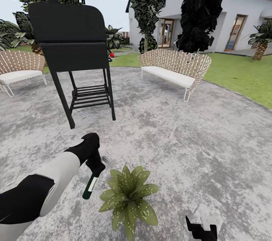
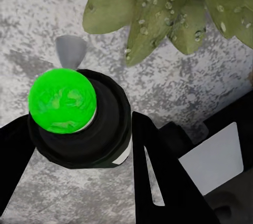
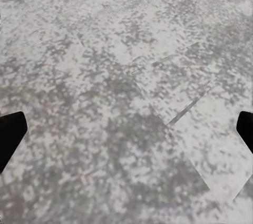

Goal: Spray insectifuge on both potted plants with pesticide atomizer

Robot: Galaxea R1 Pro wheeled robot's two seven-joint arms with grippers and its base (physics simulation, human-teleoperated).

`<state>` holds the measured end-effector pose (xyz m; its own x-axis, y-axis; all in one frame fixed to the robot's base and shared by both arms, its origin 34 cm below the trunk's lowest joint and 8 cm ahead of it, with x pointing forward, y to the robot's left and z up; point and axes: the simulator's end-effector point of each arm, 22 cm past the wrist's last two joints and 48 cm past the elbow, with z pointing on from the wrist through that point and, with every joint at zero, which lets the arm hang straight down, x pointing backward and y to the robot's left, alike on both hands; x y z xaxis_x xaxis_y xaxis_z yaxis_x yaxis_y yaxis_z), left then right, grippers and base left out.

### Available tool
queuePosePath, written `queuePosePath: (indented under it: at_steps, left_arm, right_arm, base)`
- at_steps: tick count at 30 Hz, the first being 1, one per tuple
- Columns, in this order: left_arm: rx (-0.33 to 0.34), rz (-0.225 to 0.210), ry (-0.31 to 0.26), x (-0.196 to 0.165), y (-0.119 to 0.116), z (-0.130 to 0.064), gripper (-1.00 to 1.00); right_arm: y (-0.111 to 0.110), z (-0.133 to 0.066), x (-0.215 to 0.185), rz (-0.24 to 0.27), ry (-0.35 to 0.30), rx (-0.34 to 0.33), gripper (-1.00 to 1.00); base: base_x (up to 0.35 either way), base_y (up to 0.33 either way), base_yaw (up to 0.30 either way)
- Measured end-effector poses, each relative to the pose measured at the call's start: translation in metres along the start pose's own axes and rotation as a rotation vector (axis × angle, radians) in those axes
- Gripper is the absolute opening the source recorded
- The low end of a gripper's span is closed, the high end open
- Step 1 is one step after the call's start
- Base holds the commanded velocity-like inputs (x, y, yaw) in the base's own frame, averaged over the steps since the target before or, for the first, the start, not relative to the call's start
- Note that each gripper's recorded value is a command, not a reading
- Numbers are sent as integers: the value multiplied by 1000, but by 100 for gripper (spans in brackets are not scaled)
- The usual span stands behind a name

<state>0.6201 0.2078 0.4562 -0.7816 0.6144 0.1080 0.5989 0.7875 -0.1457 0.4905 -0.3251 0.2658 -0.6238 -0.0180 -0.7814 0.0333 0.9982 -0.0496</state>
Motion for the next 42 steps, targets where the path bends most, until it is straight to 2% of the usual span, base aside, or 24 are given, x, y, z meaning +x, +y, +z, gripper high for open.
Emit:
queuePosePath:
  at_steps: [4,6,9,13,16,21,26,35,42]
  left_arm:
    - [-7,9,14,3,0,4,-100]
    - [-48,40,53,9,3,7,-100]
    - [-66,55,73,13,6,9,-100]
    - [-60,52,78,17,7,11,-100]
    - [-28,47,85,22,3,13,-100]
    - [11,12,137,57,6,40,-100]
    - [47,-20,97,53,4,39,-100]
    - [48,-12,84,45,1,35,-100]
    - [41,-9,86,45,2,34,-100]
  right_arm:
    - [1,0,0,-1,0,-2,100]
    - [1,0,0,-1,0,-2,100]
    - [1,0,0,-1,0,-2,100]
    - [1,0,0,-1,0,-2,100]
    - [1,0,0,-1,0,-2,100]
    - [2,0,0,-1,1,-3,100]
    - [2,0,0,0,1,-3,100]
    - [2,0,0,0,1,-3,100]
    - [2,0,0,0,1,-3,100]
  base:
    - [28,9,0]
    - [3,1,0]
    - [0,0,0]
    - [0,0,0]
    - [0,0,0]
    - [0,0,0]
    - [-20,0,0]
    - [-258,-68,0]
    - [-47,-28,0]
